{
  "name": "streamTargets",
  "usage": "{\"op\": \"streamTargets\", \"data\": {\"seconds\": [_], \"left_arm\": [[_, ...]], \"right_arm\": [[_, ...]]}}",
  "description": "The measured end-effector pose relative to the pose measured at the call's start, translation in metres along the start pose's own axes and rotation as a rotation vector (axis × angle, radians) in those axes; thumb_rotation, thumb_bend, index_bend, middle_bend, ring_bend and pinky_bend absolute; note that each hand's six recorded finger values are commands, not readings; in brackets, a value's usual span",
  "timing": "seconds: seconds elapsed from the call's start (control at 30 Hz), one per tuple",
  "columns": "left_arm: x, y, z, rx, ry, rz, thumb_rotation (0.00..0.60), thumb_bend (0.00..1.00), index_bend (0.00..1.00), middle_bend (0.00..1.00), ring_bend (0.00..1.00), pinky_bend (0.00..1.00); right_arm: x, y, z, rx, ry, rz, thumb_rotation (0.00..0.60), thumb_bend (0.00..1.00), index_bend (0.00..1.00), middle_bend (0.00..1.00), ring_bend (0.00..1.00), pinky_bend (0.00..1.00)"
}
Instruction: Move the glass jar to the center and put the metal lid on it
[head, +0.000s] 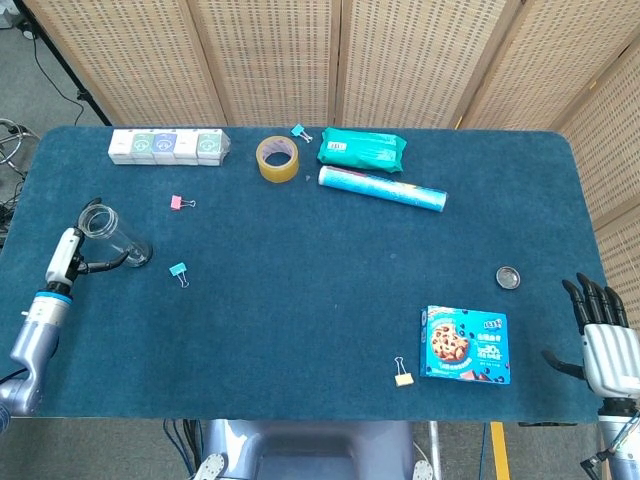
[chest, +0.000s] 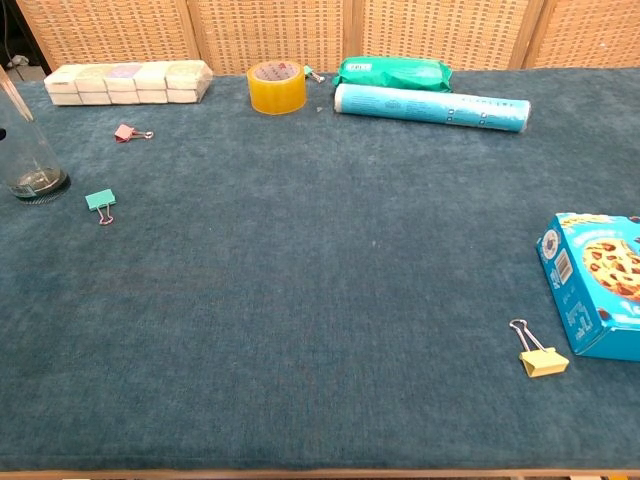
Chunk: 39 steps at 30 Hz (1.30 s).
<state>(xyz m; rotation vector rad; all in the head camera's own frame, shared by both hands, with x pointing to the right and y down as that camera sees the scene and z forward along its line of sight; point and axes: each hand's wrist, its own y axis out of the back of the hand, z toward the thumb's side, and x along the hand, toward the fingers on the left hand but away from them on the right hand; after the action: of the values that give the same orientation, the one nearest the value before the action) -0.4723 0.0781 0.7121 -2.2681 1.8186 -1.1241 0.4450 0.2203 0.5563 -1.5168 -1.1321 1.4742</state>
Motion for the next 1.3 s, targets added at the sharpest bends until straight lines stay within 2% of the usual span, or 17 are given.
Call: {"op": "streamTargets", "data": {"seconds": [0.2, 0.47, 0.8, 0.93, 1.13, 1.3], "left_arm": [[0.001, -0.002, 0.001, -0.008, -0.005, 0.013, 0.6, 0.35, 0.31, 0.22, 0.19, 0.23], [0.002, -0.002, -0.002, -0.025, -0.001, 0.032, 0.6, 0.35, 0.35, 0.26, 0.22, 0.23], [0.002, -0.002, -0.001, -0.136, -0.006, 0.041, 0.6, 0.35, 0.37, 0.27, 0.24, 0.25], [0.002, -0.002, 0.001, -0.13, -0.015, 0.037, 0.6, 0.35, 0.37, 0.27, 0.24, 0.25], [0.003, -0.01, 0.015, -0.155, -0.06, 0.005, 0.6, 0.35, 0.37, 0.27, 0.24, 0.25], [0.005, -0.029, 0.038, -0.176, -0.114, -0.052, 0.6, 0.35, 0.37, 0.27, 0.24, 0.25]], "right_arm": [[0.0, 0.0, 0.0, 0.001, 0.001, 0.001, 0.6, 0.0, 0.0, 0.0, 0.0, 0.0], [0.0, -0.001, 0.0, -0.001, 0.0, 0.004, 0.6, 0.0, 0.0, 0.0, 0.0, 0.0], [0.0, -0.002, 0.0, -0.001, 0.0, 0.009, 0.6, 0.0, 0.0, 0.0, 0.0, 0.0], [0.0, -0.002, 0.0, 0.0, 0.0, 0.011, 0.6, 0.0, 0.0, 0.0, 0.0, 0.0], [0.0, -0.004, 0.001, 0.002, 0.001, 0.016, 0.6, 0.0, 0.0, 0.0, 0.0, 0.0], [0.0, -0.006, 0.0, 0.005, -0.003, 0.023, 0.6, 0.0, 0.0, 0.0, 0.0, 0.0]]}}
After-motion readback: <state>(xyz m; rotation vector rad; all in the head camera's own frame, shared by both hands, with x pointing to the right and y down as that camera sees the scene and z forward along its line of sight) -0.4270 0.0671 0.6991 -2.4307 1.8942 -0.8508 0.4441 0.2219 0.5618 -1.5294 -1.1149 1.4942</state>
